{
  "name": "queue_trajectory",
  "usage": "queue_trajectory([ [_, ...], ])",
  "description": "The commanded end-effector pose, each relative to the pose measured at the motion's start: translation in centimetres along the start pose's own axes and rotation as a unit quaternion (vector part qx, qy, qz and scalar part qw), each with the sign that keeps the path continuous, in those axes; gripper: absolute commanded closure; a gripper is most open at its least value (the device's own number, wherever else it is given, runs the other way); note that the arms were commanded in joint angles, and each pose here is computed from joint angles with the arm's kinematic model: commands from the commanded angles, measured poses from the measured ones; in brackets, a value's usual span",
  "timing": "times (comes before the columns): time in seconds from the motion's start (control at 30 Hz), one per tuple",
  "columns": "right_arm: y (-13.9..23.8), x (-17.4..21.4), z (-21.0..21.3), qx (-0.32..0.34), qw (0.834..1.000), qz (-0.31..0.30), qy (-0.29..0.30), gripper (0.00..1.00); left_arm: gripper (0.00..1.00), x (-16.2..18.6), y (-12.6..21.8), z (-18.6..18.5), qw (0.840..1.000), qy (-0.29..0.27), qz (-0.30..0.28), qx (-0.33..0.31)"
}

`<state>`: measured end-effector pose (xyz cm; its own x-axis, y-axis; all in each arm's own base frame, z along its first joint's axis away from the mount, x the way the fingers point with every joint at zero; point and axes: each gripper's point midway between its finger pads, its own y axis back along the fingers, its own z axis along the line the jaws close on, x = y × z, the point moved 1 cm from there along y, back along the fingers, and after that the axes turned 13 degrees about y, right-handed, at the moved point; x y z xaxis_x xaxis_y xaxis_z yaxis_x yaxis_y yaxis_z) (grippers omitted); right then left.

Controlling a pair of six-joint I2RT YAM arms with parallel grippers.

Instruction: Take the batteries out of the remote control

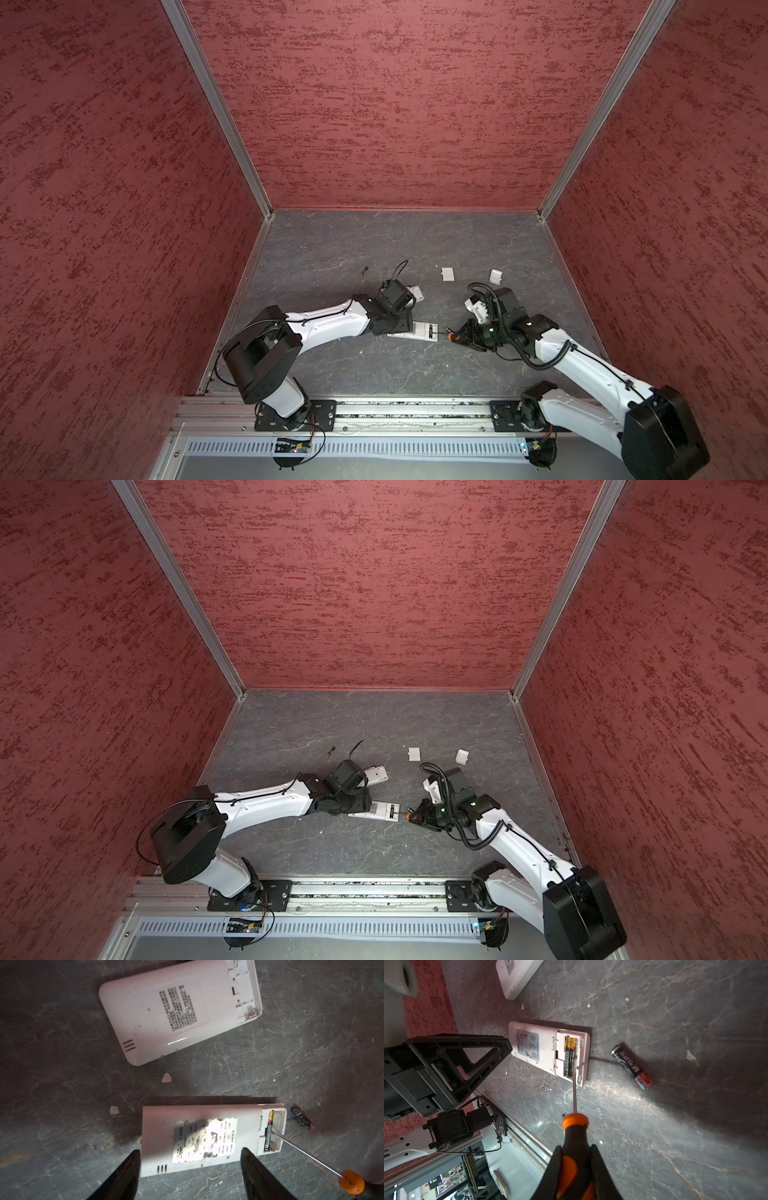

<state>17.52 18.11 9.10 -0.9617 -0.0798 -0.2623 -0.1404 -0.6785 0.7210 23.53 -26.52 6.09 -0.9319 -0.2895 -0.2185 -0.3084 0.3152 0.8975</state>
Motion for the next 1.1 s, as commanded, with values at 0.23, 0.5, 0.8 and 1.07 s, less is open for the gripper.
queue_trajectory([
  [0.23, -0.9, 0.0, 1.8, -0.043, 0.999, 0.001, 0.018, 1.00, 0.25, -0.5, 0.5, -0.1, 1.000, -0.001, -0.007, 0.004],
  [0.5, -1.1, 0.2, 1.9, -0.046, 0.999, 0.002, 0.020, 1.00, 0.25, -0.5, 1.1, 1.4, 0.999, -0.008, -0.015, -0.029],
  [0.8, -1.4, 0.3, 2.0, -0.049, 0.999, 0.002, 0.022, 1.00, 0.24, -2.0, 1.7, 1.9, 0.998, -0.023, -0.038, -0.041],
  [1.07, -1.5, 0.5, 2.0, -0.054, 0.998, 0.001, 0.020, 1.00, 0.25, -1.7, -0.4, 2.8, 0.996, -0.047, -0.019, -0.078],
])
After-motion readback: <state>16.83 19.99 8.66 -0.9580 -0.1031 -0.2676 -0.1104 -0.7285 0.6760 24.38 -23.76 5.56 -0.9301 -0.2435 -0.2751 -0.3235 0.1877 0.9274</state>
